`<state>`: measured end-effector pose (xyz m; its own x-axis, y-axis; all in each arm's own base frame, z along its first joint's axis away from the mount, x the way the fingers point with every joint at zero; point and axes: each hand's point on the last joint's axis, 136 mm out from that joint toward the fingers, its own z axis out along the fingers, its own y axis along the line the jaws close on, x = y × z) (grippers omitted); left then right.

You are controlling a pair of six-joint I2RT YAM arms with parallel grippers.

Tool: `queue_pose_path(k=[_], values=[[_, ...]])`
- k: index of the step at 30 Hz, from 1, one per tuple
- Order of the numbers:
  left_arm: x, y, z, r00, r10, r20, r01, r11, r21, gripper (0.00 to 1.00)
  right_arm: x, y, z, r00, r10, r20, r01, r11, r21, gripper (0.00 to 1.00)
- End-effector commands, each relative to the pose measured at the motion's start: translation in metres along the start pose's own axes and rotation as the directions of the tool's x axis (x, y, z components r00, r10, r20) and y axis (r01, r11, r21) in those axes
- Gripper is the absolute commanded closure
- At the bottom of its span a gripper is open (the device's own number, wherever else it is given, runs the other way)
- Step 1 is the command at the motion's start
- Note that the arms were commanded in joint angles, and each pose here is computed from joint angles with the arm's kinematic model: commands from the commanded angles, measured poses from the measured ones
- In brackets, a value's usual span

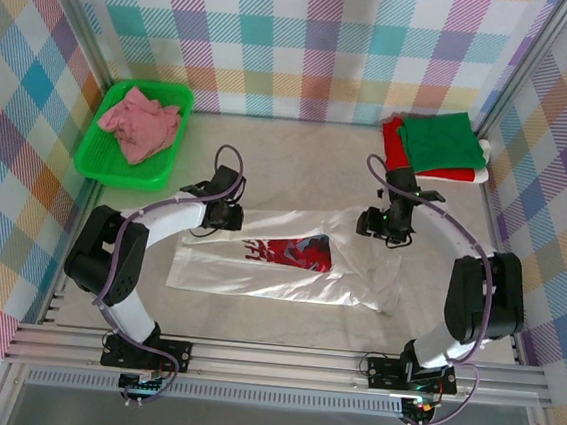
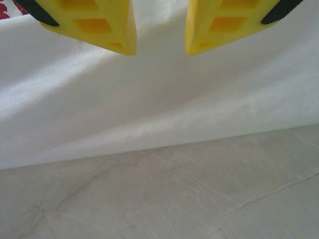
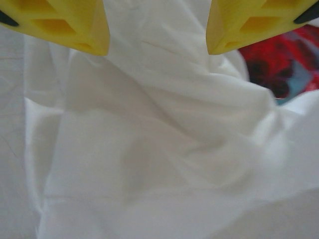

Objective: Fold and stack the t-shirts

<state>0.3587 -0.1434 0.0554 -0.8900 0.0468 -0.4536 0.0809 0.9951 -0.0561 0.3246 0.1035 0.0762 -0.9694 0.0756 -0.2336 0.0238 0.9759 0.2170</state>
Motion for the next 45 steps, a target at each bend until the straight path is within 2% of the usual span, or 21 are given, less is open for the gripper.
queue_pose_path(k=[1, 5, 8, 11, 13, 20, 24, 27, 33, 34, 35, 37, 38, 40, 43, 45], values=[[-0.004, 0.002, -0.001, 1.000, 0.014, 0.004, -0.014, 0.999, -0.029, 0.69, 0.020, -0.008, 0.008, 0.996, -0.029, -0.090, 0.034, 0.998, 0.059, 0.47], [-0.001, 0.000, 0.004, 1.000, 0.008, -0.005, -0.008, 1.000, -0.022, 0.69, 0.028, -0.008, 0.024, 0.994, -0.017, -0.107, 0.021, 0.999, 0.040, 0.50], [-0.002, -0.002, 0.007, 1.000, 0.001, -0.004, -0.001, 1.000, -0.011, 0.69, 0.024, -0.001, 0.028, 0.996, -0.022, -0.091, 0.023, 1.000, 0.006, 0.58], [-0.001, -0.003, 0.008, 1.000, -0.004, -0.011, 0.004, 1.000, -0.011, 0.70, 0.020, 0.002, 0.025, 0.997, -0.020, -0.073, 0.020, 1.000, 0.002, 0.71], [-0.001, -0.001, 0.008, 1.000, -0.007, -0.008, 0.007, 1.000, -0.020, 0.70, 0.018, 0.001, 0.020, 0.998, -0.020, -0.056, 0.021, 1.000, 0.014, 0.82], [-0.001, 0.004, 0.004, 1.000, -0.006, 0.009, 0.007, 0.999, -0.038, 0.71, 0.015, 0.003, -0.026, 0.999, -0.023, 0.040, 0.023, 1.000, 0.012, 1.00], [-0.003, 0.004, 0.004, 1.000, -0.010, 0.016, 0.011, 0.999, -0.043, 0.71, 0.024, 0.009, -0.043, 0.998, -0.023, 0.050, 0.024, 0.999, -0.026, 1.00], [-0.003, 0.004, 0.003, 1.000, -0.016, 0.024, 0.017, 0.999, -0.040, 0.76, 0.036, 0.012, -0.042, 1.000, -0.024, 0.003, 0.024, 0.999, -0.046, 1.00], [-0.002, 0.006, 0.004, 1.000, -0.012, 0.019, 0.013, 0.999, -0.051, 0.76, 0.053, 0.010, -0.040, 1.000, 0.003, -0.014, -0.004, 0.998, -0.063, 1.00], [-0.001, 0.007, 0.004, 1.000, -0.013, 0.016, 0.014, 0.998, -0.054, 0.76, 0.054, 0.014, -0.040, 1.000, 0.003, -0.015, -0.004, 0.996, -0.086, 0.84], [-0.001, 0.007, 0.005, 1.000, -0.013, 0.015, 0.013, 0.998, -0.056, 0.76, 0.055, 0.018, -0.040, 1.000, 0.002, -0.018, -0.004, 0.994, -0.110, 0.74], [0.000, 0.007, 0.007, 1.000, -0.015, 0.013, 0.015, 0.998, -0.054, 0.75, 0.057, 0.030, -0.040, 1.000, 0.002, -0.030, -0.008, 0.983, -0.182, 0.83], [0.000, 0.007, 0.007, 1.000, -0.018, 0.012, 0.019, 0.998, -0.056, 0.75, 0.058, 0.034, -0.039, 0.999, 0.007, -0.035, -0.014, 0.979, -0.202, 0.79], [0.000, 0.007, 0.006, 1.000, -0.022, 0.019, 0.023, 0.998, -0.055, 0.75, 0.059, 0.025, -0.037, 0.999, 0.038, -0.033, -0.043, 0.987, -0.154, 0.66], [0.002, 0.010, 0.005, 1.000, -0.022, 0.021, 0.023, 0.998, -0.065, 0.74, 0.059, 0.016, -0.036, 0.999, 0.051, -0.018, -0.053, 0.993, -0.107, 0.69], [0.003, 0.012, 0.003, 1.000, -0.020, 0.021, 0.021, 0.997, -0.073, 0.74, 0.062, 0.006, -0.035, 0.997, 0.076, -0.021, -0.077, 0.996, -0.052, 0.63]])
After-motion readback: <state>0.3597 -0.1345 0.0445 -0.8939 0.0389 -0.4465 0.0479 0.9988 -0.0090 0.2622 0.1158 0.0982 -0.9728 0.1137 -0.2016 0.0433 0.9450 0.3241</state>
